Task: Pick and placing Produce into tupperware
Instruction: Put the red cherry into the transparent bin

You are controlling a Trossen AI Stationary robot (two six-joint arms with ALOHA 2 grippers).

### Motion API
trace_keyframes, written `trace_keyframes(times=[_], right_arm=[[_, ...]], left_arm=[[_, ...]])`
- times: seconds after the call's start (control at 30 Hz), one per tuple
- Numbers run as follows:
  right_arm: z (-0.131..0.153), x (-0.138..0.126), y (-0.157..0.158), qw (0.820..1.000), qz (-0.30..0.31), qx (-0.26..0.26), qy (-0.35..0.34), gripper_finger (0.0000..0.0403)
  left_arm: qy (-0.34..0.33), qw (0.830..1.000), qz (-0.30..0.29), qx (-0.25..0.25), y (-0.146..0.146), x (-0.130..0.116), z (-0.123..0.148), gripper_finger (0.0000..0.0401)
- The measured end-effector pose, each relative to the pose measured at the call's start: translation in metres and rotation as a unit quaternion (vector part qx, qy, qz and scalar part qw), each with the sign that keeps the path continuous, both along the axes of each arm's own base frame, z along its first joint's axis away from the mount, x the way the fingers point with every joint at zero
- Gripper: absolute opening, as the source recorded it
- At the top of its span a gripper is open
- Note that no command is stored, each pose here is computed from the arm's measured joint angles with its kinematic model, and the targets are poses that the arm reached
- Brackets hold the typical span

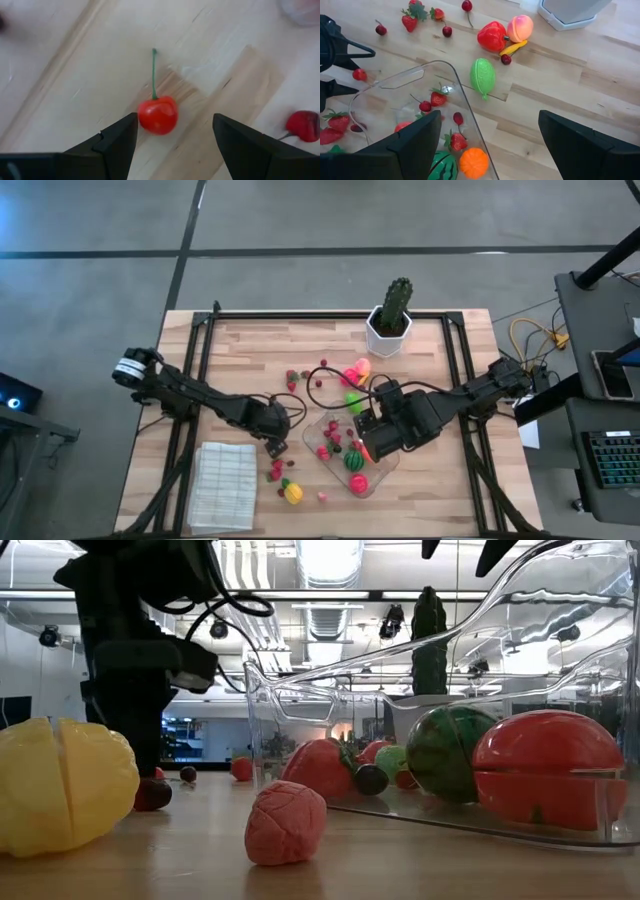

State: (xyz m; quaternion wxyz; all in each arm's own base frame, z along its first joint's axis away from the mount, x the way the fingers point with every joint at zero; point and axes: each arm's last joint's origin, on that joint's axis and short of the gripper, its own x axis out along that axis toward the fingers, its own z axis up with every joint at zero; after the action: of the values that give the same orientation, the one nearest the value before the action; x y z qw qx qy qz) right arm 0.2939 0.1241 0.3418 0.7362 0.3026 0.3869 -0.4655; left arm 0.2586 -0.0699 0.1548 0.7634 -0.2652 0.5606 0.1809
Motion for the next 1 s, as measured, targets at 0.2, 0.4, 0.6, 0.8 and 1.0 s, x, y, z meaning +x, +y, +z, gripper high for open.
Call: trace_keyframes(times=[0.2, 0.4, 0.6, 0.8, 1.0], right_arm=[[0.0, 0.0, 0.0, 1.0, 0.0, 0.0, 0.0, 0.0325], [0.0, 0.0, 0.0, 1.0, 0.0, 0.0, 0.0, 0.0325], [-0.0002, 0.0, 0.0, 1.0, 0.0, -0.001, 0.0, 0.0325], [-0.0005, 0.0, -0.0001, 1.0, 0.0, -0.001, 0.001, 0.0325], [-0.001, -0.0001, -0.0001, 1.0, 0.0, -0.002, 0.002, 0.0325]], left_arm=[[0.004, 1.0, 0.0, 0.002, 0.0004, -0.0013, -0.001, 0.0234], [-0.005, 1.0, -0.001, 0.0, -0.0002, 0.0011, -0.0028, 0.0175], [-0.024, 1.0, 0.0, 0.008, -0.0004, 0.0044, -0.0014, 0.0137], [-0.023, 1.0, -0.008, 0.014, 0.0, 0.0035, -0.0026, 0.0119], [-0.023, 1.0, -0.012, 0.016, 0.0, 0.0035, -0.0026, 0.0092]])
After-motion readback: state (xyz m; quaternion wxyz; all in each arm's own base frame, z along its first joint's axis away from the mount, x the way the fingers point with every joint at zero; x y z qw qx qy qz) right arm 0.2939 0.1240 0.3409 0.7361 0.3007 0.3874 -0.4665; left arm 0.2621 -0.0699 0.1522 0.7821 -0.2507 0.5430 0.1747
